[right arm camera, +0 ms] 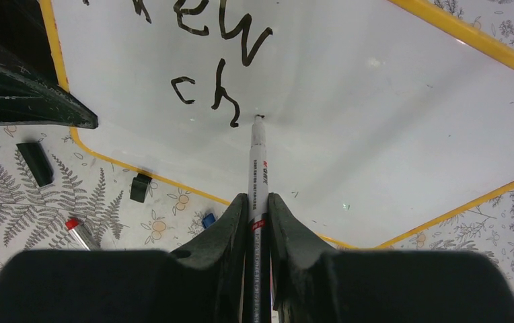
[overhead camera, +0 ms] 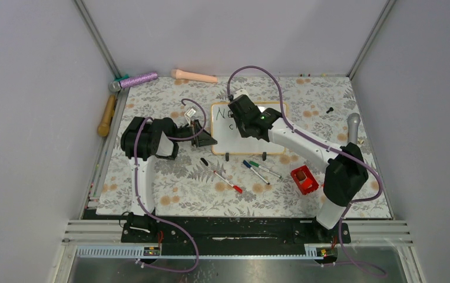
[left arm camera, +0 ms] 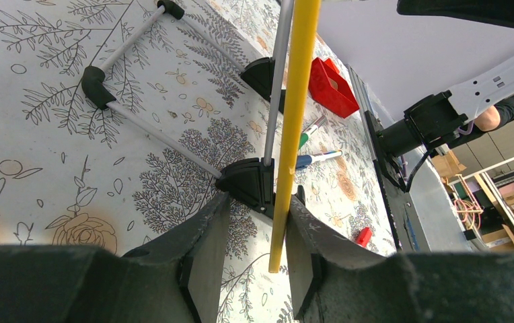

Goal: Write a sentence on the whiteboard

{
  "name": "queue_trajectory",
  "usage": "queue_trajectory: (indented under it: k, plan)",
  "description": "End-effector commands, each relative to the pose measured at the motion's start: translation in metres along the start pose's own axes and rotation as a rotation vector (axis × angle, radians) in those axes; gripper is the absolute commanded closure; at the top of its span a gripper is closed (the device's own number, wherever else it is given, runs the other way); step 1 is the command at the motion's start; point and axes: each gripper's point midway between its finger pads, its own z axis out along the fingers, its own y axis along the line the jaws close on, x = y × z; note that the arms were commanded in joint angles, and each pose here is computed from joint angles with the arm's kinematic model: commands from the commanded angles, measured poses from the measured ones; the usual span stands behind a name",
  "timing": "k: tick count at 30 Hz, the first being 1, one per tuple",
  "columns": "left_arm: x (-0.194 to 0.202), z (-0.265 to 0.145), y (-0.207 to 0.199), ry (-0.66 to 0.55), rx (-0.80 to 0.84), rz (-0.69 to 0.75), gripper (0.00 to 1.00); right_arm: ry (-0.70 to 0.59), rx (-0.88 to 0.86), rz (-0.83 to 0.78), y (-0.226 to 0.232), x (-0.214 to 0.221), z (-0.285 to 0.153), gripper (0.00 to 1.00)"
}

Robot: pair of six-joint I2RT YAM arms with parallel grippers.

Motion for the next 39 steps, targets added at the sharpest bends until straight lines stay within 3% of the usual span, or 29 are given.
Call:
queue_trajectory:
  k: [1, 18, 39]
  plan:
    - [0.003, 0.001, 0.008, -0.008, -0.01, 0.032, 0.65, -0.027, 0.052, 0.02, -0.01, -0.015, 0.0, 1.0]
    - [0.003, 0.001, 0.008, -0.007, -0.01, 0.031, 0.66, -0.027, 0.008, 0.017, 0.001, -0.022, 0.004, 1.0]
    - [0.003, 0.001, 0.008, -0.008, -0.01, 0.032, 0.67, 0.065, -0.039, -0.023, 0.006, 0.007, 0.003, 1.0]
